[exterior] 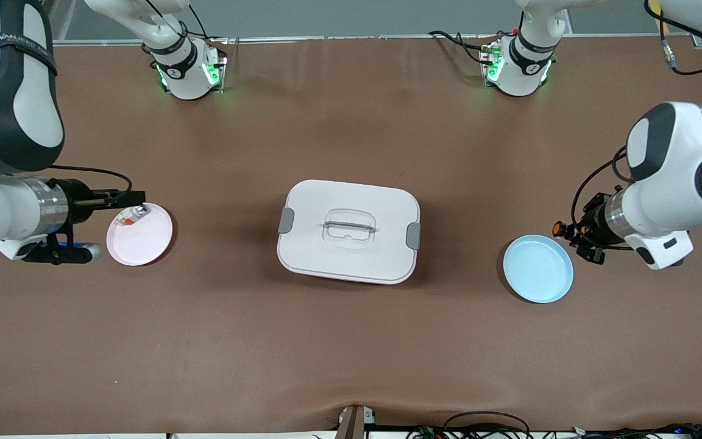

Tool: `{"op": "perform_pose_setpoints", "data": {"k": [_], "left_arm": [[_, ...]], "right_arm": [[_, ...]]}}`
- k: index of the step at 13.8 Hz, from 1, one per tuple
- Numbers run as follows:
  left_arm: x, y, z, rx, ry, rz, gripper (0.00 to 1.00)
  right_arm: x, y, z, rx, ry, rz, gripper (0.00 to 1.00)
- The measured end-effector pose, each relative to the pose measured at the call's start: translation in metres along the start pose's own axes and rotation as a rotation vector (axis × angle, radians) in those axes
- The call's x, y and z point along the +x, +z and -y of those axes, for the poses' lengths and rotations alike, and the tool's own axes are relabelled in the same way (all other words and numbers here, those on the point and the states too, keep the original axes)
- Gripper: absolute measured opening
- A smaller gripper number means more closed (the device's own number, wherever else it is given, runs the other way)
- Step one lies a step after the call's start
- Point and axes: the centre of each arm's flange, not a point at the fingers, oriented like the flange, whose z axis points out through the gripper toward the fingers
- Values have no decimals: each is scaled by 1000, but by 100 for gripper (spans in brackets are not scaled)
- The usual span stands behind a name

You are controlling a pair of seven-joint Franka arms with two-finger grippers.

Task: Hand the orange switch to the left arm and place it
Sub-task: 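Carry the switch toward the blue plate while the right gripper withdraws, then lower the switch onto the blue plate and open the left gripper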

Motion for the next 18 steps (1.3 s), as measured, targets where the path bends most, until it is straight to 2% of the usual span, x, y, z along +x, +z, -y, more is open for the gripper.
{"op": "perform_pose_setpoints", "data": {"k": [4,8,10,12,15,18], "left_arm": [[22,46,1,-75,-46,2,34],[36,88,10,-147,-72,3,34],[40,101,15,-143,-81,7,34],[39,115,16,-127,-79,14,34],[36,141,13,-101,-68,22,34],[37,170,12,-66,-57,-54,34]], "right_arm": [[-13,-6,-8,-38,-15,25,100],[-21,-6,-27,-74,-57,72,100],[-22,-6,-31,-123,-61,80,100],[-26,-3,-30,-168,-52,113,100],[-24,4,-34,-162,-48,139,100],[-25,0,-39,-139,-46,127,100]]}}
